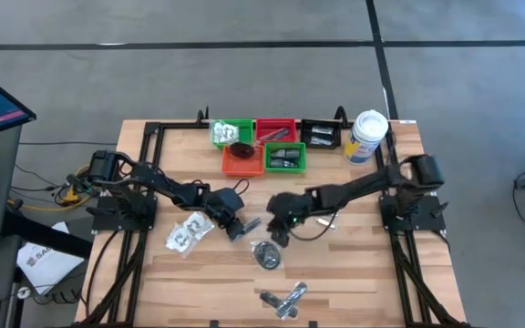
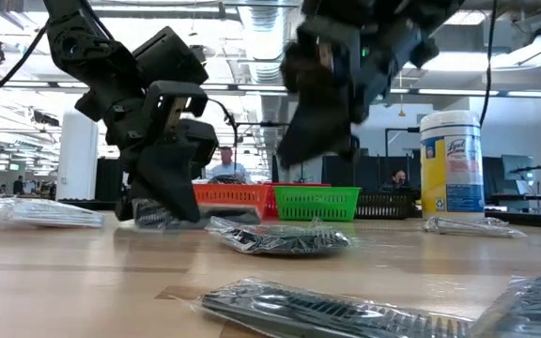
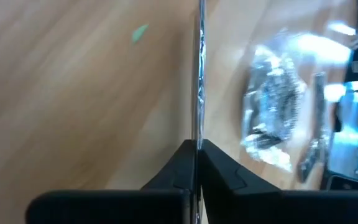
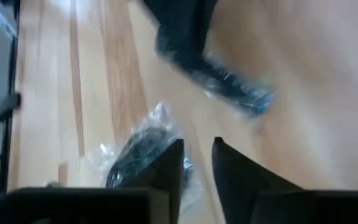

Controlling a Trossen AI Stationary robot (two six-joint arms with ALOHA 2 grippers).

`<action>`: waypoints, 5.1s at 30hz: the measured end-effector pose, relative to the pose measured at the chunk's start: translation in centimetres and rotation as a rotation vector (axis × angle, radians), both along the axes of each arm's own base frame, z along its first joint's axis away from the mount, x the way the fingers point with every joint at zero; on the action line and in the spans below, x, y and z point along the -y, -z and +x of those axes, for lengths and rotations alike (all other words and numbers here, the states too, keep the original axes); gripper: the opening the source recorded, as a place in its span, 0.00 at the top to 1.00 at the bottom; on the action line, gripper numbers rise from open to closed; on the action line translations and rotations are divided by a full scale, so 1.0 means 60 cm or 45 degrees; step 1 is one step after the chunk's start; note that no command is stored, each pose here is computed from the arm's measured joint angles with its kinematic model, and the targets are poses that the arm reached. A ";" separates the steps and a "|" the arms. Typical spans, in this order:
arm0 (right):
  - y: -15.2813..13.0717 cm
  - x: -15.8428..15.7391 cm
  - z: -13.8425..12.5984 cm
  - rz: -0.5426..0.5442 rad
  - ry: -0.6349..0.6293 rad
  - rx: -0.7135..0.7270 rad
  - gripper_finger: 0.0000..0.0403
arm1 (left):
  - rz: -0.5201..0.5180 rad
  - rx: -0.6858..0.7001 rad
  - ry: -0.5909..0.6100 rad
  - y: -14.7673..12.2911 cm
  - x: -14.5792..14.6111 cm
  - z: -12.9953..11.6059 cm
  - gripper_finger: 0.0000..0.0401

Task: Pick & Place Travel size toiletries
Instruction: Put the black comb into the red bin

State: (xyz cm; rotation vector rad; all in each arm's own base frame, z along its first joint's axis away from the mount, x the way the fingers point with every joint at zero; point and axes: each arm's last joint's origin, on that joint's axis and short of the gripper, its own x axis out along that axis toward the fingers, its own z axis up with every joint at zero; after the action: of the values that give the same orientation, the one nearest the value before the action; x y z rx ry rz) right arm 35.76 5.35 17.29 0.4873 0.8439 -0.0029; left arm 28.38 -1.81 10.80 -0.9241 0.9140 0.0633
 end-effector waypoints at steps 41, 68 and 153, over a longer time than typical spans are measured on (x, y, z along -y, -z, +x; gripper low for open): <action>-0.202 0.069 -0.037 0.477 0.182 0.609 0.41 | 0.341 0.745 -0.399 -0.238 0.017 -0.072 1.00; -0.196 0.071 -0.044 0.682 -0.099 0.458 0.41 | -0.074 0.766 0.057 -0.246 0.043 -0.075 1.00; -0.117 0.017 -0.027 0.695 -0.249 0.128 0.98 | -0.215 0.652 0.265 -0.170 0.059 0.076 0.84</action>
State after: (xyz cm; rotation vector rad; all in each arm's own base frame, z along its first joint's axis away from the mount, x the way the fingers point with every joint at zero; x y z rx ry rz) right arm 34.17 4.34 24.31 0.9060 0.7864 0.4383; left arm 32.95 -5.37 20.97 -0.9359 0.5363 -0.4181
